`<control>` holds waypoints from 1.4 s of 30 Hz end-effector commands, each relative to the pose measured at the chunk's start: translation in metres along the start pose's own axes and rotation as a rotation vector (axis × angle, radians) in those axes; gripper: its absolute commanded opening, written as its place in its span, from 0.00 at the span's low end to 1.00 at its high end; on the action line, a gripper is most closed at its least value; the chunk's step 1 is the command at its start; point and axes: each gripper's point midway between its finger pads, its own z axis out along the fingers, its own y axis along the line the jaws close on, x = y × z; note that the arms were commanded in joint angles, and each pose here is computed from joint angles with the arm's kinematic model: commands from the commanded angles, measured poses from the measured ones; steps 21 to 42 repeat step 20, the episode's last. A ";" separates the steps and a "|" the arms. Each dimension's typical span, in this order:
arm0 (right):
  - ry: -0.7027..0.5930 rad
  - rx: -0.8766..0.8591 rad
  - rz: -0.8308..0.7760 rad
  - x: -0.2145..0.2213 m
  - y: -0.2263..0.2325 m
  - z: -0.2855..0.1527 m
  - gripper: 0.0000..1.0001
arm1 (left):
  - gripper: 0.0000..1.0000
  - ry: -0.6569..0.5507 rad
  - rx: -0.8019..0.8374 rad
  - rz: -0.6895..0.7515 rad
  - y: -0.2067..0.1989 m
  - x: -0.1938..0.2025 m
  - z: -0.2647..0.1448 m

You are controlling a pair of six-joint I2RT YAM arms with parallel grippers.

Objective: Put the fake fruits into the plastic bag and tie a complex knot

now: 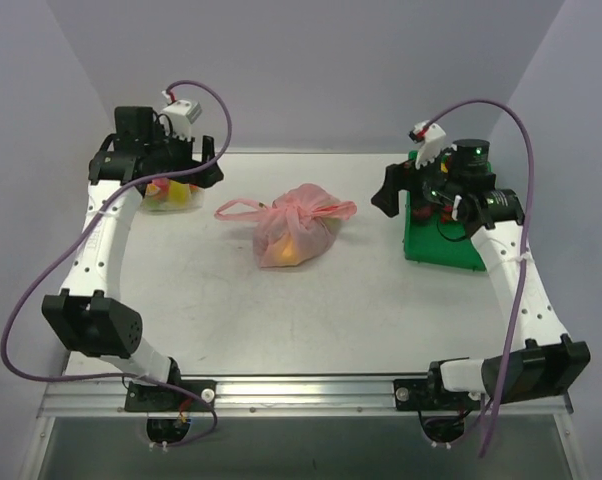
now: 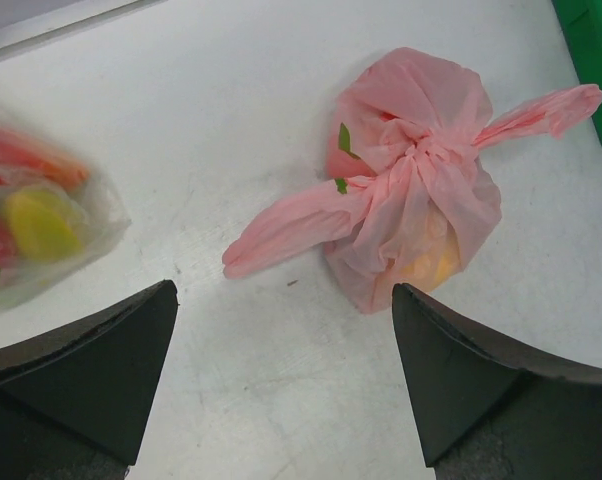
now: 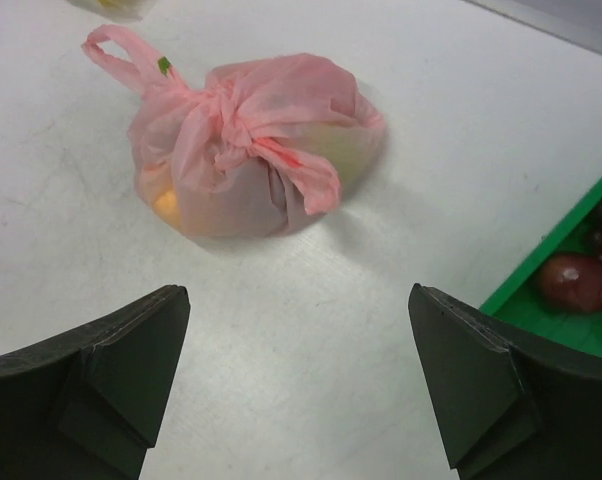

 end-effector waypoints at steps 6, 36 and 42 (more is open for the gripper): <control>0.216 -0.001 0.295 0.114 0.004 -0.035 1.00 | 0.97 0.189 -0.116 -0.090 0.003 0.090 -0.034; 0.311 0.095 0.301 0.203 0.010 -0.057 1.00 | 0.98 0.308 -0.138 -0.097 -0.007 0.191 -0.044; 0.311 0.095 0.301 0.203 0.010 -0.057 1.00 | 0.98 0.308 -0.138 -0.097 -0.007 0.191 -0.044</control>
